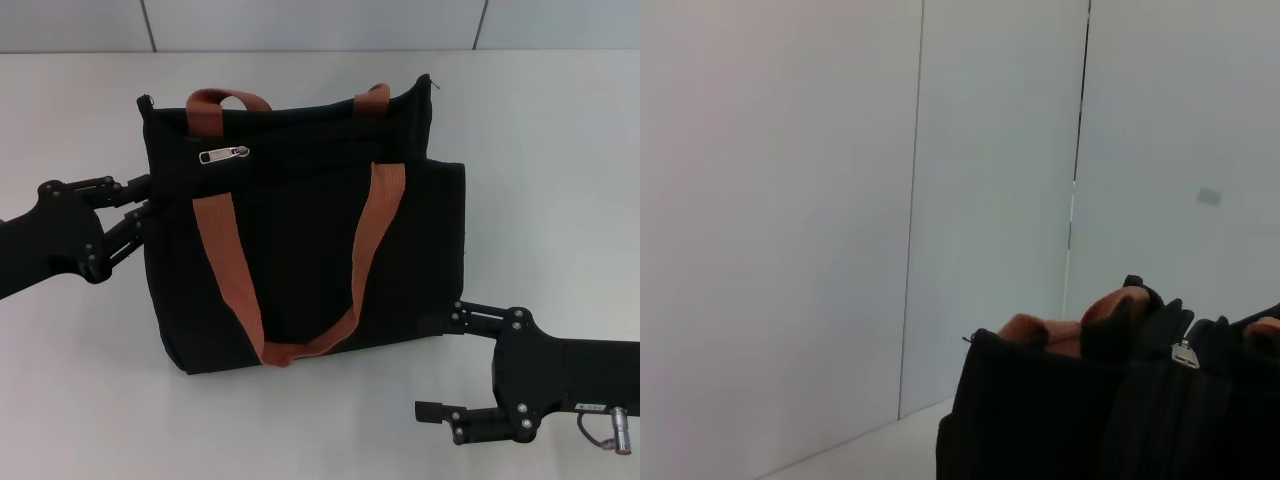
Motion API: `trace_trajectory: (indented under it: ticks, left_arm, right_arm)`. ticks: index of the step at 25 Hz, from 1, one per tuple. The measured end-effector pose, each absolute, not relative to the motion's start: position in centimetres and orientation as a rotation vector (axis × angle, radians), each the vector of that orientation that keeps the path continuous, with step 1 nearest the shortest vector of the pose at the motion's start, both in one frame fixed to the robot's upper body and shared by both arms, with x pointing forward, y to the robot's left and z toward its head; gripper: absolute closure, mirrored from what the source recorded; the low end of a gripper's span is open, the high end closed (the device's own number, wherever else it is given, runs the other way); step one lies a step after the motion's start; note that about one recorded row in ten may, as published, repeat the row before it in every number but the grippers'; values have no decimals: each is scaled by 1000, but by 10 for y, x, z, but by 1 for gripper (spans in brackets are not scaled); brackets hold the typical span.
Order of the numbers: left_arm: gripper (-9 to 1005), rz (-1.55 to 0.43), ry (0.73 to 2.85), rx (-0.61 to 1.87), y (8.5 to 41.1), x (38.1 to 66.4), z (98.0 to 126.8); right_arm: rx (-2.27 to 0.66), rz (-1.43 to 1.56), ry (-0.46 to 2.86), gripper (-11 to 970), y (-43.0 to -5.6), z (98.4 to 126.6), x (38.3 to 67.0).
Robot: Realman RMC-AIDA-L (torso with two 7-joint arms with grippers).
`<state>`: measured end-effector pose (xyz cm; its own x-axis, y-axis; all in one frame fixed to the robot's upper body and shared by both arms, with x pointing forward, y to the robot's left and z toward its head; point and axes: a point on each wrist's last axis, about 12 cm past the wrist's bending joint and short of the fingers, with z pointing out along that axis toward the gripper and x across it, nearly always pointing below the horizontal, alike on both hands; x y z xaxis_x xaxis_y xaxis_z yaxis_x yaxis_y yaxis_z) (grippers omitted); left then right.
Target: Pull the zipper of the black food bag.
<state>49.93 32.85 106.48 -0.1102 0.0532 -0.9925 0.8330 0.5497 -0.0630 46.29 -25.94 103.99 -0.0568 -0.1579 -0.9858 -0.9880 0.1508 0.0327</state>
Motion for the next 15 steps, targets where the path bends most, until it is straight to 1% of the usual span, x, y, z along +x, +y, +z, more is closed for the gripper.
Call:
trace_trajectory:
  ticks: [4,7,9,11,13,15]
  left_arm:
    - [672,-794,1547,780,328,499,1066]
    - [945,-800,1537,780,328,499,1067]
    - [950,-803,1531,779,328,498,1068]
    - [956,-808,1513,775,329,497,1069]
    - [961,-810,1483,771,328,495,1071]
    - [966,-808,1465,770,328,494,1072]
  right_arm:
    - [-1191,1053,1423,140,-259,1040,463]
    - [-1185,1068,1405,141,-259,1043,462]
    - [-1183,1081,1392,141,-258,1045,462]
    - [-1173,1125,1342,141,-257,1051,460]
    - [-1129,1196,1242,141,-255,1063,457]
    - [-1104,1220,1207,141,-255,1067,456]
